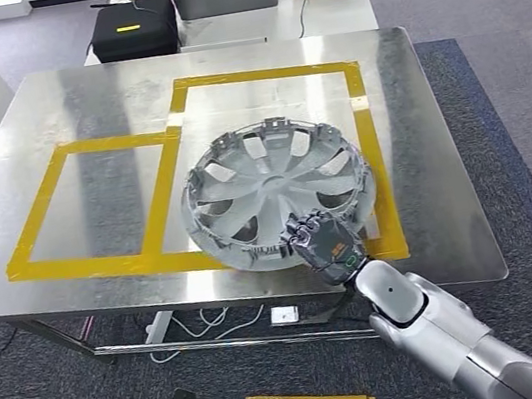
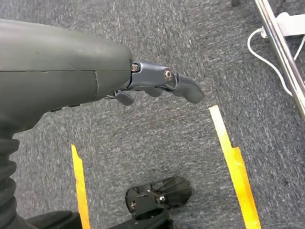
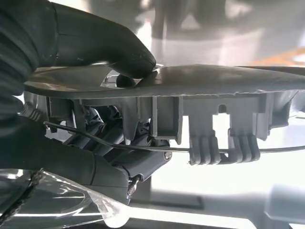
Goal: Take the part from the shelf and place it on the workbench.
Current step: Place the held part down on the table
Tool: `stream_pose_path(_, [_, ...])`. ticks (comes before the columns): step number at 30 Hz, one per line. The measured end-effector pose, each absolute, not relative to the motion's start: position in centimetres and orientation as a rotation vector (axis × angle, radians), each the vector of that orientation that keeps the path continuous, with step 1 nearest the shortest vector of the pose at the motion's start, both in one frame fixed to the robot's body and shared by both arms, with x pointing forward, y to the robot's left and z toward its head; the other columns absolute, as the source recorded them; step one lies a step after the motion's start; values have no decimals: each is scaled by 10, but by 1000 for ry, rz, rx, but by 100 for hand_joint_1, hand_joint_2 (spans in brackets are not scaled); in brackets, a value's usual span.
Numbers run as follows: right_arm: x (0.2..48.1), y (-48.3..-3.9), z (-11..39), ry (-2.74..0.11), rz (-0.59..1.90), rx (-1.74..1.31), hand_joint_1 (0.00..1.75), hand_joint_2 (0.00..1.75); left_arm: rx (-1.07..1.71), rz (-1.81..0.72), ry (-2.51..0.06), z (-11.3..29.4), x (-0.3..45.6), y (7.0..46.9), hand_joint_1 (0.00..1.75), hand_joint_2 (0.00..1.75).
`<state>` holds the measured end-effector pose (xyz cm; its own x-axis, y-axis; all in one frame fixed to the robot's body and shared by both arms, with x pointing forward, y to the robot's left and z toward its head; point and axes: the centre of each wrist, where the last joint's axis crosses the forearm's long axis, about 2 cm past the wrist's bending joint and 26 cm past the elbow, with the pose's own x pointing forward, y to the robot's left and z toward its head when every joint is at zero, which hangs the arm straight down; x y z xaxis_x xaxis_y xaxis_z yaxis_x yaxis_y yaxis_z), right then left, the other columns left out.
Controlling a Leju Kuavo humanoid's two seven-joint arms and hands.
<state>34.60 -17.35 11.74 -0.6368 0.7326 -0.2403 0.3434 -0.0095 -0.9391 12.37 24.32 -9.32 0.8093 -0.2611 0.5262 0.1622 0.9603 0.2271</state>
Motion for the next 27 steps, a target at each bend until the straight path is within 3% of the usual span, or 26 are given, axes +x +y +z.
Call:
stream_pose_path(18, [348,-141,147,-2136,1731,-1117,175,175,178,-262,-590,-92,126,238,0,175])
stream_pose_path(27, [358,-163,132,-1933,1594,-1140,175,175,190,-229,-577,-93,121,239,0,175])
